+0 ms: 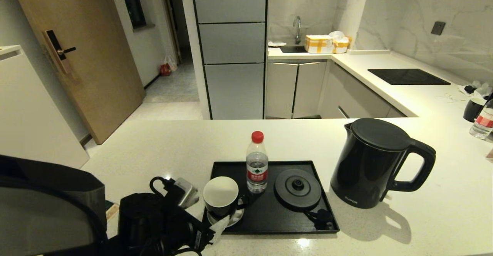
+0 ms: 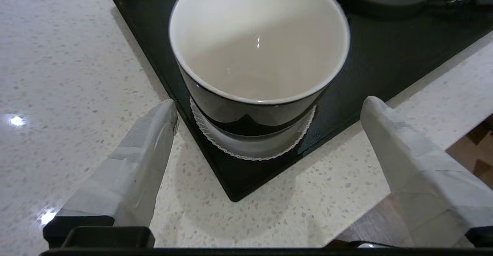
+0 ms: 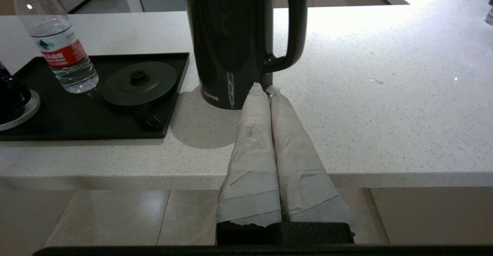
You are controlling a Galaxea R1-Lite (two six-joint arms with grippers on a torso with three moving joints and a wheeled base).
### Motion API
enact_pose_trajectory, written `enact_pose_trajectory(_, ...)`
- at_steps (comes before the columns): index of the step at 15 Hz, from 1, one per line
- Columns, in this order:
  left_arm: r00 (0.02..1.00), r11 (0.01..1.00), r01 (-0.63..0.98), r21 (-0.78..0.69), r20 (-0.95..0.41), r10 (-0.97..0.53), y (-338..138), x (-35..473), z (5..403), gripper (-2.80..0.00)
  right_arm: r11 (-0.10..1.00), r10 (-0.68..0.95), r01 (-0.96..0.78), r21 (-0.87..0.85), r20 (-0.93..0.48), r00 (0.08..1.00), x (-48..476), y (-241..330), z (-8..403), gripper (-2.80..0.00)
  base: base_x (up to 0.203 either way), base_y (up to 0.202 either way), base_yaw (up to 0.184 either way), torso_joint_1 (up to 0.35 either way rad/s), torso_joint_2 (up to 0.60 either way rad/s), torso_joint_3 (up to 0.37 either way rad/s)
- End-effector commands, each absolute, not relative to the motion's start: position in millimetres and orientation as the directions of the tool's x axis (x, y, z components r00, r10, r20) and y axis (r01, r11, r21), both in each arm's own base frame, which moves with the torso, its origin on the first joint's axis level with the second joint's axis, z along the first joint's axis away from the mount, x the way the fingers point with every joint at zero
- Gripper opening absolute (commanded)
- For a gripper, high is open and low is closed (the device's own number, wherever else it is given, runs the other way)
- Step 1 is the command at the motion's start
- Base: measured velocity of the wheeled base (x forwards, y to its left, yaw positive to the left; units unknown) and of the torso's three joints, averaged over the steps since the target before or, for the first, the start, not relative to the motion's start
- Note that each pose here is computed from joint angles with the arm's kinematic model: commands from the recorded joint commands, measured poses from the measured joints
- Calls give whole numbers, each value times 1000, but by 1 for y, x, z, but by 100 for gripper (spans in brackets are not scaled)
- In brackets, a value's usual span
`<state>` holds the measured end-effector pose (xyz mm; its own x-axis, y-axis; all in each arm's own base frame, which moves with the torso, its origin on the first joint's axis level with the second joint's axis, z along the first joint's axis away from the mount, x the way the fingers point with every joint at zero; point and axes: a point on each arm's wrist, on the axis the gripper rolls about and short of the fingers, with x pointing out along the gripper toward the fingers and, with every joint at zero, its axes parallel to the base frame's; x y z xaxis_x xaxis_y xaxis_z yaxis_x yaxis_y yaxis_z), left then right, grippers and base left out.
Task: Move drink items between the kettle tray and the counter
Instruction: Return the kettle to its original position
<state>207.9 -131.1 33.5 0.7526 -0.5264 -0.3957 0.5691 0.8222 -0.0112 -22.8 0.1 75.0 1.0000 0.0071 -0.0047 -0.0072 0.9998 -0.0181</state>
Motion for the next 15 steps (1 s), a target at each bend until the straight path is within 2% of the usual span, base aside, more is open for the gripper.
enact_pose_trajectory(1,776,830,557,-5,-353,-523,-127,204,46,0,1000,8,-8,-18,-8,1000,-23,0,75,-280,0,0,0,0,0,0)
enact_pose_trajectory(7,928,927,373,40,-26,-372,-98,195,124,0,1000,8,-8,-18,-8,1000,-23,0,75,-280,0,0,0,0,0,0)
enact_pose_trajectory(11,985,982,174,72,3,-174,-61,198,177,0,1000,8,-8,-18,-7,1000,-23,0,75,-280,0,0,0,0,0,0)
enact_pose_trajectory(14,995,993,95,64,-27,-94,-36,160,235,0,1000,8,-8,-18,-8,1000,-23,0,75,-280,0,0,0,0,0,0)
enact_pose_trajectory(15,997,996,73,54,-38,-71,-28,142,252,-12,1000,9,-9,-18,-6,1000,-23,0,75,-280,0,0,0,0,0,0)
